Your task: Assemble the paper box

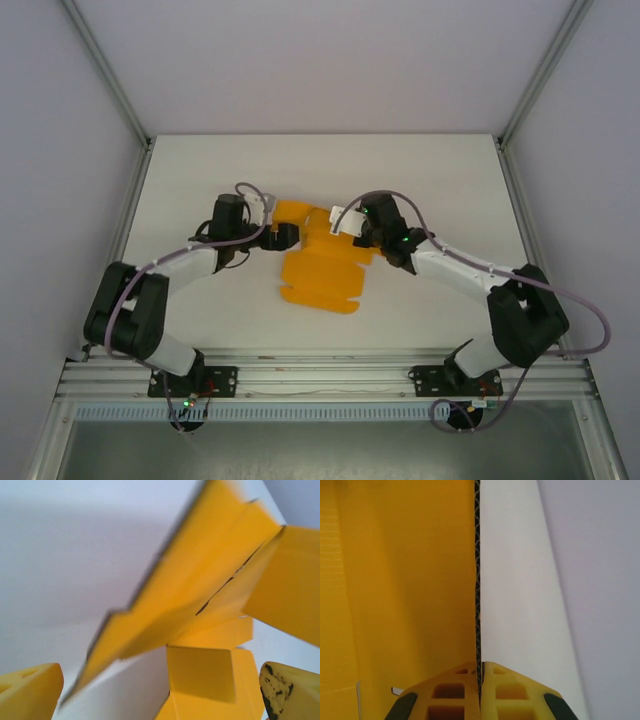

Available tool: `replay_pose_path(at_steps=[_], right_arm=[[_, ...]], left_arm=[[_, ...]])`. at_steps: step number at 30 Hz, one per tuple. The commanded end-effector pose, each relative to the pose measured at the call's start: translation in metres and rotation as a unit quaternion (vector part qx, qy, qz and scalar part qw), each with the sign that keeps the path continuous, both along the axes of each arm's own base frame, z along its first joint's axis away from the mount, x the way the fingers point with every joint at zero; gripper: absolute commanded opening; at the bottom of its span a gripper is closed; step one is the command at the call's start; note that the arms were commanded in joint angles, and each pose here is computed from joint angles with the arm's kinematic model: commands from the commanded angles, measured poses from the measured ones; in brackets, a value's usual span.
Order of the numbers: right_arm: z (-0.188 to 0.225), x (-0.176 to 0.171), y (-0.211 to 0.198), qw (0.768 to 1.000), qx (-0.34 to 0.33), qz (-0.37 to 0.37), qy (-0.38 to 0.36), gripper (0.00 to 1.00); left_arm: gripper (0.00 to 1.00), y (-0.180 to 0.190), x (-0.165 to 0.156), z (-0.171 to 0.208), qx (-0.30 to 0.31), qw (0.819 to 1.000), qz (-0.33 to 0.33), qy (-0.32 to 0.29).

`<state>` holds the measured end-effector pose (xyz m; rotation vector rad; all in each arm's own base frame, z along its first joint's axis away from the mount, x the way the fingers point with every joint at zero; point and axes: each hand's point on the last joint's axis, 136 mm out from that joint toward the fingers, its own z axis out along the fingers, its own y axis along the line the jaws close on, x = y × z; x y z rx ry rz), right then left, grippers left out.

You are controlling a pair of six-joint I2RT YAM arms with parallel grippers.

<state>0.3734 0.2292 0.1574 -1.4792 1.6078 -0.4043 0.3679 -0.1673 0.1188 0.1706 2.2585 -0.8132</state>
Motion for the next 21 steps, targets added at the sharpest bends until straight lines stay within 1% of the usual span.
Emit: replay_pose_path(at_steps=[1, 3, 8, 11, 12, 14, 17, 19, 21], right_arm=[[0.02, 0.024, -0.008, 0.993, -0.054, -0.027, -0.104, 0.0], [0.025, 0.03, -0.004, 0.988, -0.063, -0.034, -0.137, 0.0], [0.019, 0.041, 0.003, 0.97, -0.122, -0.027, -0.208, 0.0], [0.003, 0.045, 0.003, 0.964, -0.158, -0.03, -0.21, 0.0], [0.0, 0.047, 0.003, 0.964, -0.157, -0.03, -0.213, 0.0], [-0.007, 0.049, 0.005, 0.962, -0.156, -0.034, -0.22, 0.0], [-0.012, 0.052, 0.008, 0.963, -0.147, -0.042, -0.224, 0.0], [-0.014, 0.052, 0.007, 0.964, -0.139, -0.046, -0.221, 0.0], [-0.014, 0.05, 0.008, 0.967, -0.126, -0.046, -0.216, 0.0]], left_arm=[[1.0, 0.047, 0.002, -0.005, 0.082, 0.99, 0.117, 0.018], [1.0, 0.064, 0.005, 0.002, 0.102, 0.982, 0.157, 0.017], [1.0, 0.078, 0.018, 0.023, 0.106, 0.977, 0.185, -0.005], [1.0, 0.082, 0.031, 0.032, 0.097, 0.976, 0.195, -0.007], [1.0, 0.08, 0.035, 0.035, 0.097, 0.977, 0.191, -0.011], [1.0, 0.068, 0.043, 0.039, 0.098, 0.984, 0.147, -0.026], [1.0, 0.041, 0.051, 0.037, 0.109, 0.992, 0.043, -0.047], [0.99, 0.035, 0.059, 0.031, 0.132, 0.99, 0.005, -0.05], [0.97, 0.031, 0.066, 0.022, 0.167, 0.984, -0.042, -0.044]])
